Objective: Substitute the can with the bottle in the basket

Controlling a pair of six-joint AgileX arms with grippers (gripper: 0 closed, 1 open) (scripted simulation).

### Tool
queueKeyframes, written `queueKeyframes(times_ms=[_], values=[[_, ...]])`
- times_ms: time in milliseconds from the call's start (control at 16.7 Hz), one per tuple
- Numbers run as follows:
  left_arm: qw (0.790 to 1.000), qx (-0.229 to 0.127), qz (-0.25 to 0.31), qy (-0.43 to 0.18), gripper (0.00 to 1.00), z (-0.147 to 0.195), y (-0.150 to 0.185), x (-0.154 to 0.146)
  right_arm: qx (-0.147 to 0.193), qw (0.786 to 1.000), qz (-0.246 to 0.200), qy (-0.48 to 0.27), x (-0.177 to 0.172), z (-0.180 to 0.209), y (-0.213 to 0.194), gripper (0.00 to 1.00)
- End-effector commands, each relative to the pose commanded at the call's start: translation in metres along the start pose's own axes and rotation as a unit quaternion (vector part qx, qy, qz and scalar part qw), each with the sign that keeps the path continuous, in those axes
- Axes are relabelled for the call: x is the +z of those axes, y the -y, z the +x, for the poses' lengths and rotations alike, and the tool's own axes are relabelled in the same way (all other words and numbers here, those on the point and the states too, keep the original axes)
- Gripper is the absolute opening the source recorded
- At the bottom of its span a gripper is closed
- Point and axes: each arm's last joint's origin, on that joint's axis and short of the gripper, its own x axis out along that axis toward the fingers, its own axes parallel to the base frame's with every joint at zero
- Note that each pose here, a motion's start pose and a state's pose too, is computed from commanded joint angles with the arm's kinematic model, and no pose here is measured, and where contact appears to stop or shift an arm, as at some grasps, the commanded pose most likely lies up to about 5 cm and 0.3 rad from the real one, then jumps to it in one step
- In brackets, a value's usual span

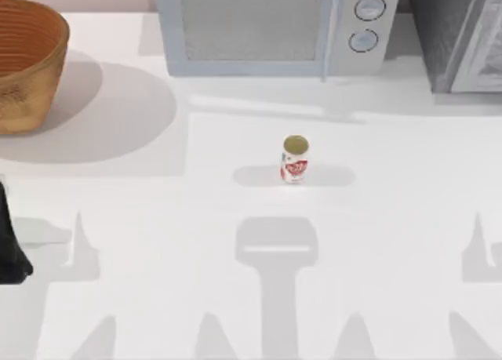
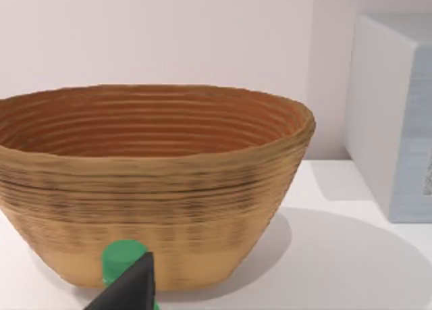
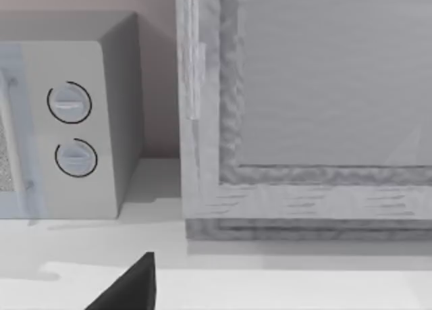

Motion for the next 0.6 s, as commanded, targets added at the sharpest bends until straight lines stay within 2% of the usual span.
queueKeyframes(times_ms=[600], values=[[0.999,0.011,0.008,-0.03,1.0,0.026,-0.014,-0.008,0.0,1.0,0.0,0.0,0.0,0.0,0.0,1.0]])
